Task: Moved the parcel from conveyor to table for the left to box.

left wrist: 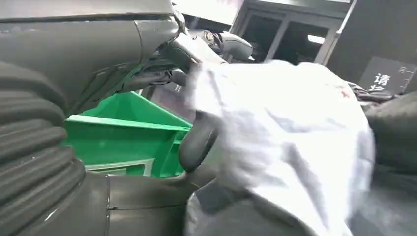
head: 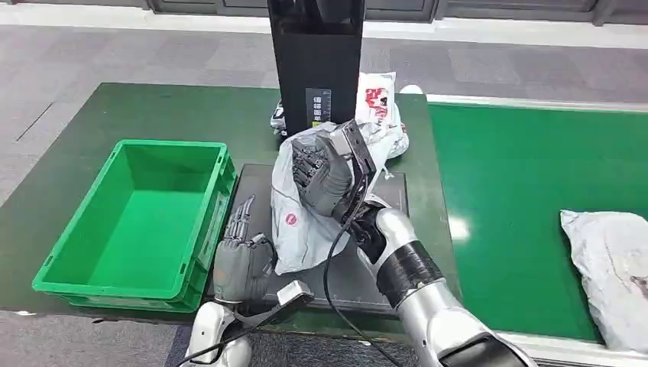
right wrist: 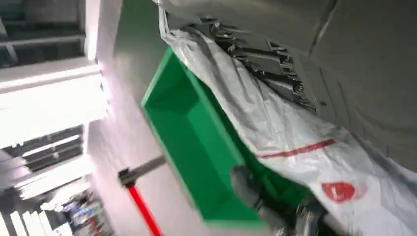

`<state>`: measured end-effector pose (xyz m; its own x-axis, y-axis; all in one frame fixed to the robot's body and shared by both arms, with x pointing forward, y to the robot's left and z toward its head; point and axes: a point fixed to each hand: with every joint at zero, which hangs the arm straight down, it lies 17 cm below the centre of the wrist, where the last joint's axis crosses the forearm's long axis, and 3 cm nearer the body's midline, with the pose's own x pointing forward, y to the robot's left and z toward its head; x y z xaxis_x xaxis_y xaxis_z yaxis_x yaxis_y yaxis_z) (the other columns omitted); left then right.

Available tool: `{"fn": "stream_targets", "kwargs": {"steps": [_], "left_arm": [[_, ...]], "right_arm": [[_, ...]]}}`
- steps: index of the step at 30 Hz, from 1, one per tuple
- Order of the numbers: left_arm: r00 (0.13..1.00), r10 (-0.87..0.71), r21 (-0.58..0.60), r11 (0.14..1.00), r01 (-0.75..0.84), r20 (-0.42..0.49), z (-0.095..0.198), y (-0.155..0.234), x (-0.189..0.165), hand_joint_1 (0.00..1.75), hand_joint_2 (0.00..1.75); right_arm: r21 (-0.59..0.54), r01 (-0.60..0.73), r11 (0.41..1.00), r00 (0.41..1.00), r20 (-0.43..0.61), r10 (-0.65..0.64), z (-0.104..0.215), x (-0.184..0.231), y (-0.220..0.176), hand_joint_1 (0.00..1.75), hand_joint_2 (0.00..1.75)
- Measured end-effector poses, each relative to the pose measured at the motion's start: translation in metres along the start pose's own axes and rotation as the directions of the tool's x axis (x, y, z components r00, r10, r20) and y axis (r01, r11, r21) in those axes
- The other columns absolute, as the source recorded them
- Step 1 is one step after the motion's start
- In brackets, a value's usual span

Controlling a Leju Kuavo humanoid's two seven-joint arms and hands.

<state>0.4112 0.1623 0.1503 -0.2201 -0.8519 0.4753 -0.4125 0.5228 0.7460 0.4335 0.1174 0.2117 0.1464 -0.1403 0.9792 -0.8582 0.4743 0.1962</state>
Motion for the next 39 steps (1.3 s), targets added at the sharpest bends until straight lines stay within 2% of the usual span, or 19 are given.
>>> {"fn": "stream_targets", "kwargs": {"steps": [1,2,5,11,14,21,22,32,39], "left_arm": [[1.000,-0.001,-0.001,1.000,0.001,0.001,0.000,0.000,0.000,0.00,1.75],[1.000,-0.001,-0.001,1.000,0.001,0.002,0.001,0.000,-0.001,0.00,0.00],[1.000,0.005,0.000,1.000,-0.005,0.001,0.001,0.000,-0.002,0.00,0.00],[1.000,0.006,0.005,1.000,-0.006,-0.018,0.003,0.001,-0.010,0.00,0.00],[0.999,-0.013,0.005,1.000,0.013,-0.037,0.004,0.002,-0.016,0.00,0.00],[0.998,-0.049,0.001,0.999,0.049,-0.044,0.005,0.002,-0.020,0.00,0.00],[0.997,-0.058,-0.002,0.998,0.058,-0.041,0.005,0.002,-0.020,1.75,1.75],[0.994,-0.110,-0.012,0.994,0.110,-0.027,0.006,-0.001,-0.021,1.75,1.75],[0.989,-0.138,-0.018,0.990,0.137,-0.060,0.007,-0.001,-0.027,1.75,1.75]], "right_arm": [[0.021,0.012,1.000,1.000,-0.006,-0.012,-0.003,0.000,0.010,0.00,0.00],[0.043,0.018,0.999,1.000,-0.016,-0.017,-0.006,-0.001,0.020,0.00,0.00],[0.087,0.025,0.996,0.999,-0.047,-0.021,-0.011,-0.007,0.045,0.00,0.00],[0.186,-0.043,0.982,0.992,-0.111,0.065,-0.015,-0.028,0.091,0.00,0.00],[0.208,-0.090,0.974,0.985,-0.122,0.118,-0.015,-0.034,0.099,0.00,0.00],[0.231,-0.095,0.968,0.984,-0.125,0.126,-0.013,-0.038,0.103,0.00,0.00],[0.235,-0.094,0.967,0.985,-0.121,0.126,-0.012,-0.038,0.103,0.00,0.00],[0.219,-0.069,0.973,0.985,-0.142,0.102,0.001,-0.060,0.092,0.00,0.00],[0.194,-0.080,0.978,0.988,-0.115,0.104,0.016,-0.072,0.077,0.00,0.00]]}}
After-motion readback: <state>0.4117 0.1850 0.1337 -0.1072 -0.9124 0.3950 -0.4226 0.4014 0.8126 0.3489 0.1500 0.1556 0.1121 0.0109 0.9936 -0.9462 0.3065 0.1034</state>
